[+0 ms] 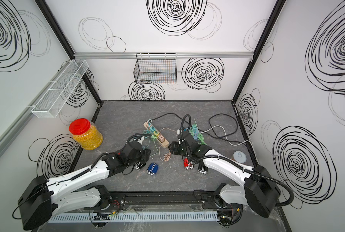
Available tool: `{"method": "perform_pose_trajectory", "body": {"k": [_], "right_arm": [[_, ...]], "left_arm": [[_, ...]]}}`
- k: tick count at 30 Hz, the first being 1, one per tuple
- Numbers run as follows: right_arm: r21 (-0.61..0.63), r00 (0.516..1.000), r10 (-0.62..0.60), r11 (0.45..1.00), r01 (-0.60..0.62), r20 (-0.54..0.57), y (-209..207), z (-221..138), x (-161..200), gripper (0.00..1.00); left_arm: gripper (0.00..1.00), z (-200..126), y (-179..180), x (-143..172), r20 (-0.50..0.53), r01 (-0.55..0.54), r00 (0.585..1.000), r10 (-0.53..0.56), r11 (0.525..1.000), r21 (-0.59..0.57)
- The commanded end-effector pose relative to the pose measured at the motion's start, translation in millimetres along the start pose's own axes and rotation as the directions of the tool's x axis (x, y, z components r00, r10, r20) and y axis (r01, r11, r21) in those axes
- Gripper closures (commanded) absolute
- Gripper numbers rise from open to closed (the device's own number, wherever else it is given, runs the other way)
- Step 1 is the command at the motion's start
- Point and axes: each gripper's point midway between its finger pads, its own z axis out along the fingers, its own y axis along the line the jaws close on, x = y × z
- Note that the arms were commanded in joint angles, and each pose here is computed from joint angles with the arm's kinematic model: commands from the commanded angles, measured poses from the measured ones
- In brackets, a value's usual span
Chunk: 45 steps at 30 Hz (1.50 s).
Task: Unplug the electric shaver
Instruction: Remove the plug from the socket.
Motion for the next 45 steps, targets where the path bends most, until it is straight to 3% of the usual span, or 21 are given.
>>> {"method": "perform_pose_trajectory", "body": {"k": [1, 6, 12, 19, 26, 30, 41, 45], "right_arm": [[0.083, 0.996, -0.081, 0.994, 0.077, 0.037, -2, 8, -11, 0.52], [0.158, 0.985, -0.167, 0.974, 0.160, 0.035, 3, 26, -18, 0.51], [0.212, 0.967, -0.254, 0.947, 0.243, 0.024, 9, 45, -23, 0.47], [0.234, 0.940, -0.340, 0.916, 0.326, 0.023, 18, 60, -31, 0.47], [0.213, 0.916, -0.401, 0.897, 0.387, 0.024, 27, 72, -36, 0.49], [0.227, 0.912, -0.410, 0.890, 0.396, 0.014, 29, 81, -40, 0.50], [0.227, 0.916, -0.400, 0.893, 0.390, 0.001, 21, 93, -47, 0.52], [0.216, 0.915, -0.403, 0.893, 0.394, -0.006, 21, 97, -48, 0.55]], "left_arm": [[0.46, -5, 5, -33, 0.052, 0.017, 0.998, -0.019, 0.999, 0.033], [0.49, -4, 27, -71, 0.090, 0.074, 0.993, -0.077, 0.996, 0.040], [0.59, 8, 37, -94, 0.086, 0.138, 0.986, -0.142, 0.989, 0.054], [0.68, 27, 35, -98, 0.080, 0.177, 0.980, -0.183, 0.981, 0.074], [0.73, 30, 18, -113, 0.116, 0.195, 0.969, -0.216, 0.966, 0.168], [0.76, 34, 7, -115, 0.100, 0.176, 0.976, -0.195, 0.969, 0.176], [0.98, 45, -19, -121, 0.087, 0.160, 0.979, -0.185, 0.958, 0.237], [0.99, 48, -29, -123, 0.084, 0.160, 0.979, -0.186, 0.955, 0.248]]}}
